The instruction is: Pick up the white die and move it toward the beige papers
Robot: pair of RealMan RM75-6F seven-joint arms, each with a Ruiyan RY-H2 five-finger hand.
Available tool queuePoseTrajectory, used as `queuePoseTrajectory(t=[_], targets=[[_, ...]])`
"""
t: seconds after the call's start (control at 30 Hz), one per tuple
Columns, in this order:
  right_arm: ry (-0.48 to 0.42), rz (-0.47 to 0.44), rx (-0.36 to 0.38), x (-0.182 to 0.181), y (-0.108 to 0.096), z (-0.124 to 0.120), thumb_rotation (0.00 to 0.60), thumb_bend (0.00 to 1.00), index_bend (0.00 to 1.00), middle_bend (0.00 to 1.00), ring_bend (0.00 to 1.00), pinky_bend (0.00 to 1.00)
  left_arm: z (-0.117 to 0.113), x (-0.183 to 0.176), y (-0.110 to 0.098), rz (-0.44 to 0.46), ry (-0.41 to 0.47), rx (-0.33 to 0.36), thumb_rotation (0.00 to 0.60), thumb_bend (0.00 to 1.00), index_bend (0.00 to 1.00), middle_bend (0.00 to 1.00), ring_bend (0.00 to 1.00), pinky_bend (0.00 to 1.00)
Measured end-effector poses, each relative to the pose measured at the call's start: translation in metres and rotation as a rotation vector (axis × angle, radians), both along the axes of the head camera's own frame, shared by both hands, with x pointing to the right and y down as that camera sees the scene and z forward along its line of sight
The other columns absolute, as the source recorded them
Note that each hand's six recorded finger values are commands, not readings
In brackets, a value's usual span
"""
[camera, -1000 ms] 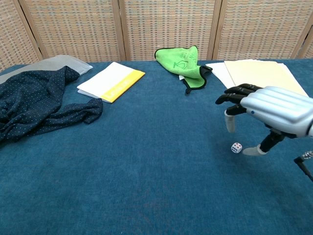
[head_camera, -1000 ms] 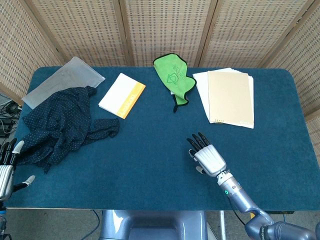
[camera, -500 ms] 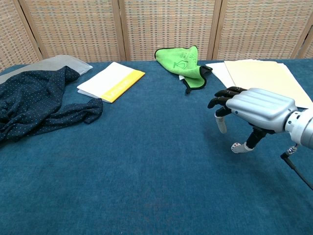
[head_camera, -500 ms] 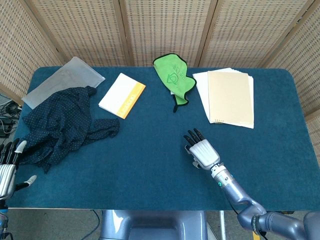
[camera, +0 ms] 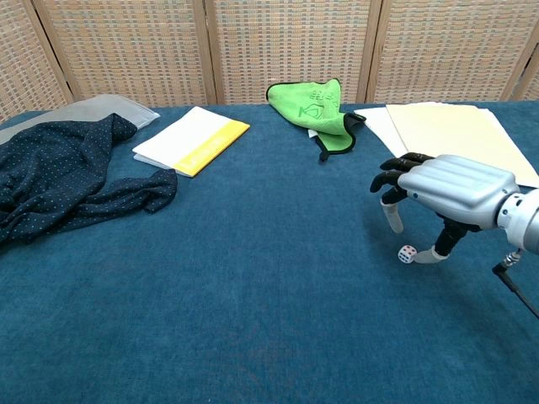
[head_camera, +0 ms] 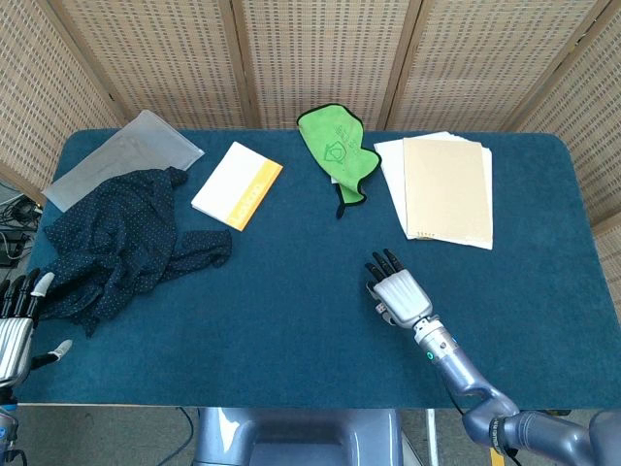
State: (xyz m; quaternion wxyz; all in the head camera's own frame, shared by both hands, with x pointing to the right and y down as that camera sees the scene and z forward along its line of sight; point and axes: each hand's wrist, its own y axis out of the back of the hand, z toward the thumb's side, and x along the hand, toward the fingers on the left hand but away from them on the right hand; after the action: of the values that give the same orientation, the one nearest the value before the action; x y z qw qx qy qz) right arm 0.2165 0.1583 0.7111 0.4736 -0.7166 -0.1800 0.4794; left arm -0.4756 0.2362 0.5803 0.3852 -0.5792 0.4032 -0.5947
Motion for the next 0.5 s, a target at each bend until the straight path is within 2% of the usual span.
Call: queuePoseTrajectory(t=[0.5], targets=[[0.037, 0.018, -0.037, 0.0026, 0.002, 0.0069, 0.6, 0.31, 0.56, 0.25, 0.03, 0.1, -0.0014, 0.0014, 0.0001, 0.002, 0.002, 0.004, 0.6, 0.0, 0.0, 0.0, 0.0, 0.0]])
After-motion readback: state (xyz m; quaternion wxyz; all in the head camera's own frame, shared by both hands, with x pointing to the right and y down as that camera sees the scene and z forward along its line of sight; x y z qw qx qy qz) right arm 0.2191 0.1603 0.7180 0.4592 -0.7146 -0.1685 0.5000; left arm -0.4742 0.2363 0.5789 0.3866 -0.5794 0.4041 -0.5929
